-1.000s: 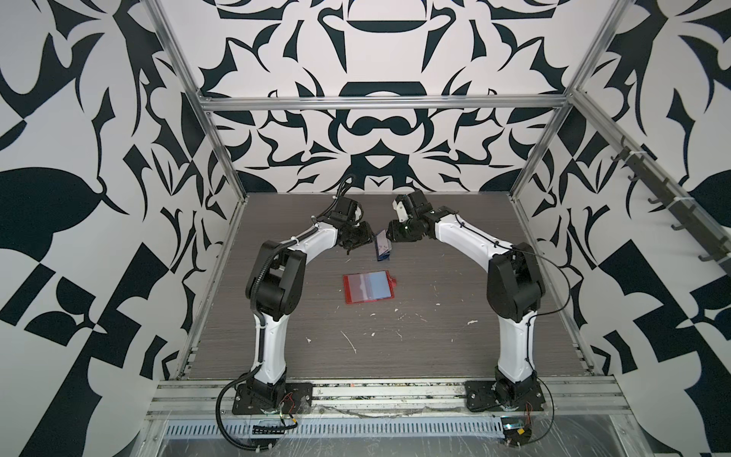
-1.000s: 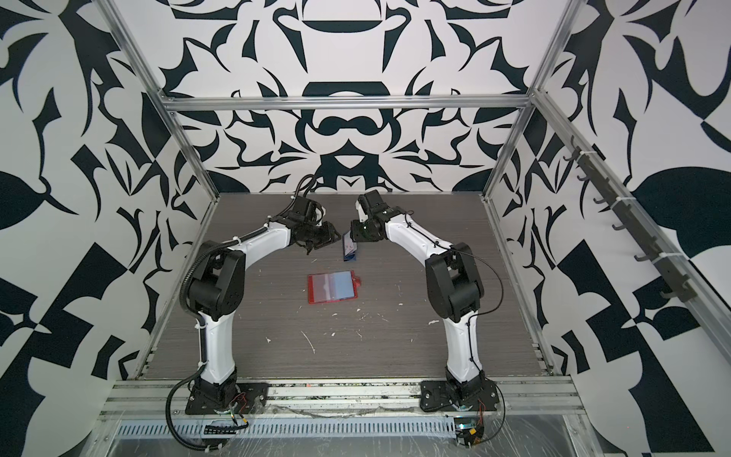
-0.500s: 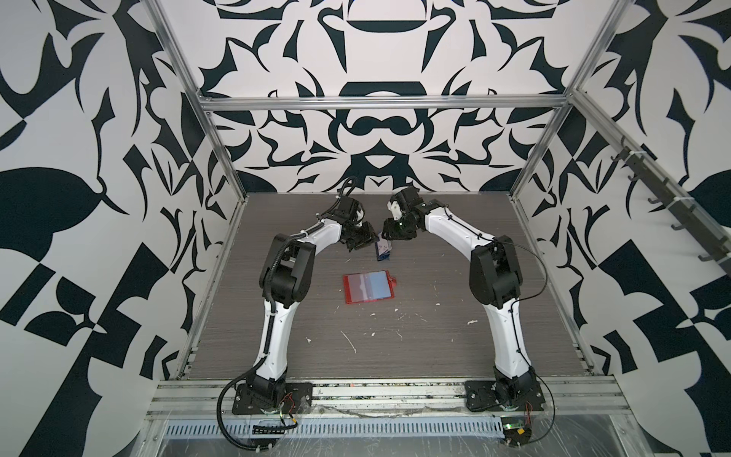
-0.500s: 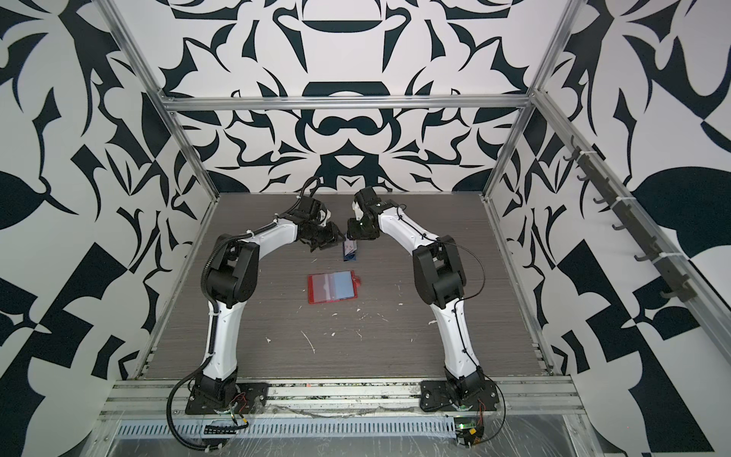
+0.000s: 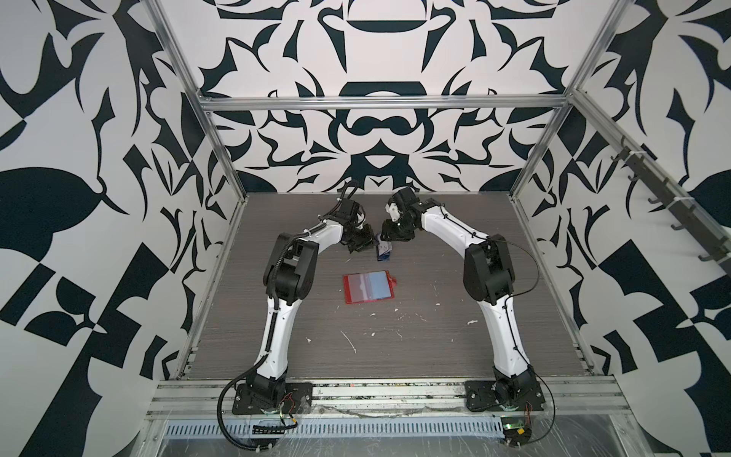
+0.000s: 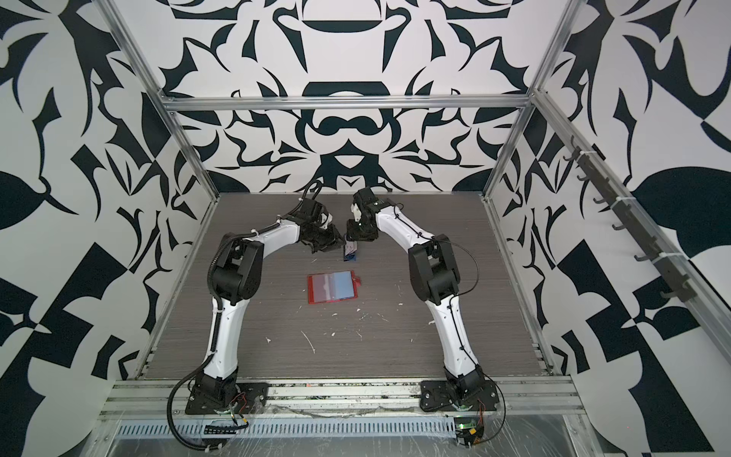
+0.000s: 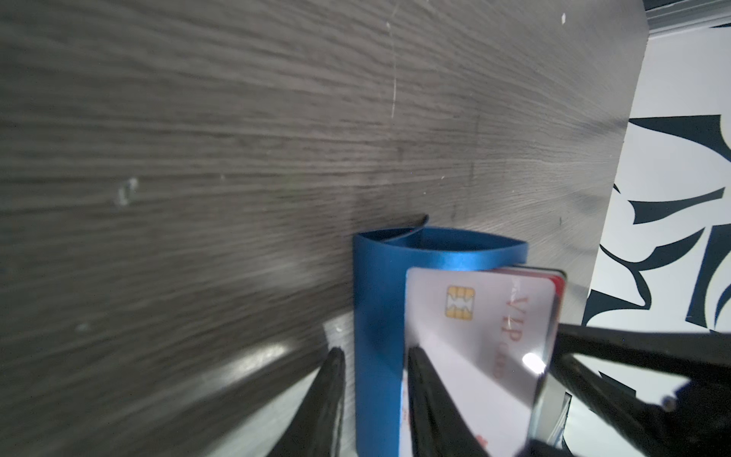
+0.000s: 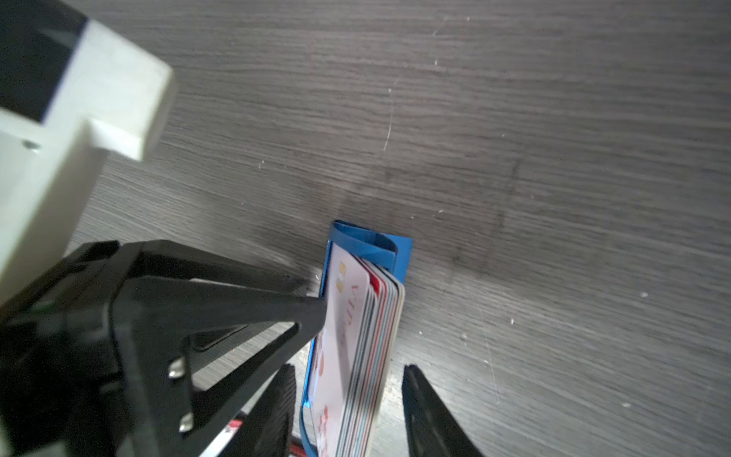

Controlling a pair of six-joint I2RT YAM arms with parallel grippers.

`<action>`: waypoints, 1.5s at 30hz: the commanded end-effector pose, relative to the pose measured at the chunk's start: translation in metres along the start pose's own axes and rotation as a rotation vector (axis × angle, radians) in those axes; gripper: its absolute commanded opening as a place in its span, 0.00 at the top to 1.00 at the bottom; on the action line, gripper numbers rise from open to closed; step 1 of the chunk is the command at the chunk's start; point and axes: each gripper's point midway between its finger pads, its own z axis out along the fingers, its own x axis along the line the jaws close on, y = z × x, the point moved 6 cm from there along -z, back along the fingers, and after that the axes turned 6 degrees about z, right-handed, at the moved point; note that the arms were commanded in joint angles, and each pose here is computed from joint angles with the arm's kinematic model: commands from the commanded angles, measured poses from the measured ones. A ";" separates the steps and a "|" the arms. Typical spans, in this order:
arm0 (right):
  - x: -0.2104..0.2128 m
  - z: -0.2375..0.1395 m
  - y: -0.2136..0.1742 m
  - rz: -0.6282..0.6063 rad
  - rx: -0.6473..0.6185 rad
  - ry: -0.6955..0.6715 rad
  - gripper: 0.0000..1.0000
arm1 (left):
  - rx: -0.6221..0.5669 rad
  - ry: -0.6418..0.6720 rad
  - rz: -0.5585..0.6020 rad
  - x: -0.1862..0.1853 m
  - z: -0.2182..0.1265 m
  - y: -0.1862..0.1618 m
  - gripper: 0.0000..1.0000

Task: Put the credit cards into the card holder

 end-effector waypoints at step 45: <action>-0.005 -0.019 0.005 -0.002 0.003 -0.172 0.66 | 0.098 0.081 -0.052 0.020 0.010 -0.023 0.74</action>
